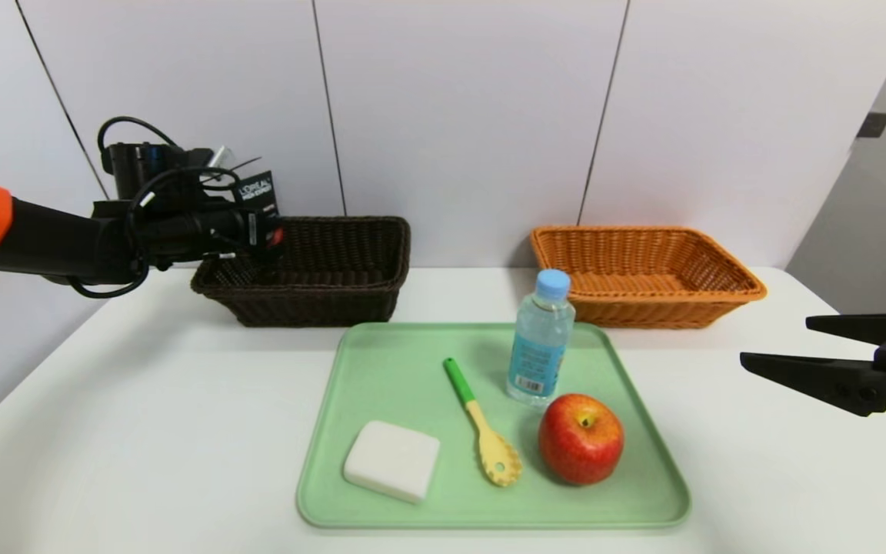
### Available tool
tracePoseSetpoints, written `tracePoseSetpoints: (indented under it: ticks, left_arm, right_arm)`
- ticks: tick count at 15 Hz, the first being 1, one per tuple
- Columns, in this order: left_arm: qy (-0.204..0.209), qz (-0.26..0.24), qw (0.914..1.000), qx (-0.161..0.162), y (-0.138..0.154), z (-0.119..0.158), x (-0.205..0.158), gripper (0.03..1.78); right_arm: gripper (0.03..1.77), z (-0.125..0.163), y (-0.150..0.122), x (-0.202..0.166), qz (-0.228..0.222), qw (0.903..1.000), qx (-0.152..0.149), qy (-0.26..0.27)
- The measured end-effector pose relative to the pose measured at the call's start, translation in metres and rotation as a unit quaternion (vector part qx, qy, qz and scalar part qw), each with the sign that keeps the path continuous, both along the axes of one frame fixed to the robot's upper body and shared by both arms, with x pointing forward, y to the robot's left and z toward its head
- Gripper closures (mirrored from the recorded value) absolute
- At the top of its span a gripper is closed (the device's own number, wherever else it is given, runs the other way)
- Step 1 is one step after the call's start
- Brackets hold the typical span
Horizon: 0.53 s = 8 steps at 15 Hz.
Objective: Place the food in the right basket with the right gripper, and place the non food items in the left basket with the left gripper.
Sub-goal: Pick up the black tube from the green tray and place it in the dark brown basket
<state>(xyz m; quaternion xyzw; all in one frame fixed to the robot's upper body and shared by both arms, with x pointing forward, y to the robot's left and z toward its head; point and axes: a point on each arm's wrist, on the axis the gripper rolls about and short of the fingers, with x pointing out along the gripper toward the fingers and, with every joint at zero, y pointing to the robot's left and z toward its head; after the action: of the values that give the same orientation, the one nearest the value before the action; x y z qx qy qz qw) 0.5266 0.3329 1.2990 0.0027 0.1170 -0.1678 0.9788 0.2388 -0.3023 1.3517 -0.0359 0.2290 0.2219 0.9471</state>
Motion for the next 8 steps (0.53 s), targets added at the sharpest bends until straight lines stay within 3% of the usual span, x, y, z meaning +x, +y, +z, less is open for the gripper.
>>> tracePoseSetpoints:
  ticks: [7, 8]
  left_arm:
    - [0.026, -0.004, 0.9996, 0.008, 0.000, -0.026, 0.011, 1.35]
    - [0.027, -0.004, 0.9996, 0.008, 0.000, -0.028, 0.012, 1.22]
  right_arm:
    - [0.09, -0.003, 0.001, 0.006, -0.001, 0.9999, -0.002, 0.011]
    - [0.09, -0.004, 0.001, 0.006, -0.001, 0.9999, -0.002, 0.012]
